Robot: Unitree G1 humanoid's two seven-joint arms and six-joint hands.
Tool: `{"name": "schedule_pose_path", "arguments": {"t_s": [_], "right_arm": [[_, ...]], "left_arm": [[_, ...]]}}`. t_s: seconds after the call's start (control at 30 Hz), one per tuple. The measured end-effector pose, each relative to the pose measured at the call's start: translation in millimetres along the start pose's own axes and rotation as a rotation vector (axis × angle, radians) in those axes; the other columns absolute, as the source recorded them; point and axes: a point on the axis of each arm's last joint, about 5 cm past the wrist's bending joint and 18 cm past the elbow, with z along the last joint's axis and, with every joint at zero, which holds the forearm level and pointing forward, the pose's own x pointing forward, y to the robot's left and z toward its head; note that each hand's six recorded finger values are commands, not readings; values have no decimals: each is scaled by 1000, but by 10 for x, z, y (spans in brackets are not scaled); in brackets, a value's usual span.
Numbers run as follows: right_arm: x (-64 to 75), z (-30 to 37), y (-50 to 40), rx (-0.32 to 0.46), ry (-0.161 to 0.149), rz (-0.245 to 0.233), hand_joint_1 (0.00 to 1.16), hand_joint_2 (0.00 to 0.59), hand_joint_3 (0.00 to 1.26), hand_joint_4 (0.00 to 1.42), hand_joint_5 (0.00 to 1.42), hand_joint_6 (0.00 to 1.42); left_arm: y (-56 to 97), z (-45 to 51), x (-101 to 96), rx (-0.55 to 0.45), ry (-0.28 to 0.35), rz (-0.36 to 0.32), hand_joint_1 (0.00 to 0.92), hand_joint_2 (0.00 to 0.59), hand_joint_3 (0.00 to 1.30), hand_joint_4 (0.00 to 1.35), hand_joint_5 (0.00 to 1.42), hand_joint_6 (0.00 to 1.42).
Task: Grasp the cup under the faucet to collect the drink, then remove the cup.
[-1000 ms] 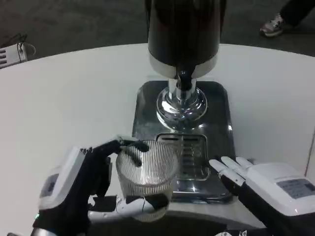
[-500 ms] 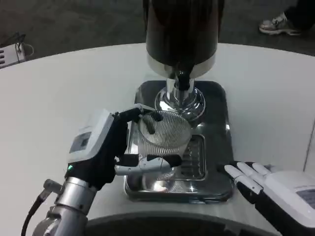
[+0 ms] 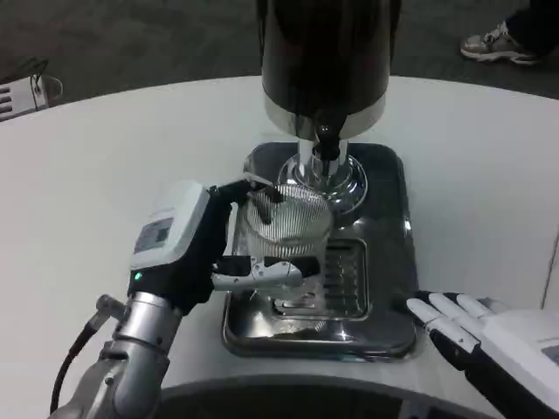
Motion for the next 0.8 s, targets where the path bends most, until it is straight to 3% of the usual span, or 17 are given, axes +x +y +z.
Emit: {"name": "schedule_pose_path", "arguments": {"t_s": [0.17,0.3,0.47,0.57,0.67,0.8], "right_arm": [[-22,-11,9,7,0,10,528,430,34,0,0,0],[-31,-18,9,9,3,12,525,426,34,0,0,0],[-41,-27,6,12,2,12,521,424,34,0,0,0],[-42,-26,5,11,-4,14,520,424,34,0,0,0],[-41,-27,6,17,-10,15,518,424,34,0,0,0],[-38,-27,6,22,-17,17,517,423,37,0,0,0]], "left_arm": [[-29,40,55,7,-25,-27,551,0,766,892,1151,1383],[-33,53,71,6,-33,-41,478,0,660,798,1087,1384],[-28,55,77,-3,-26,-60,259,29,480,609,1007,1308],[-29,63,82,1,-25,-77,175,5,328,392,728,862],[-19,80,95,0,-32,-77,122,0,248,227,502,531],[7,91,102,-7,-35,-69,114,3,209,143,361,399]]}}
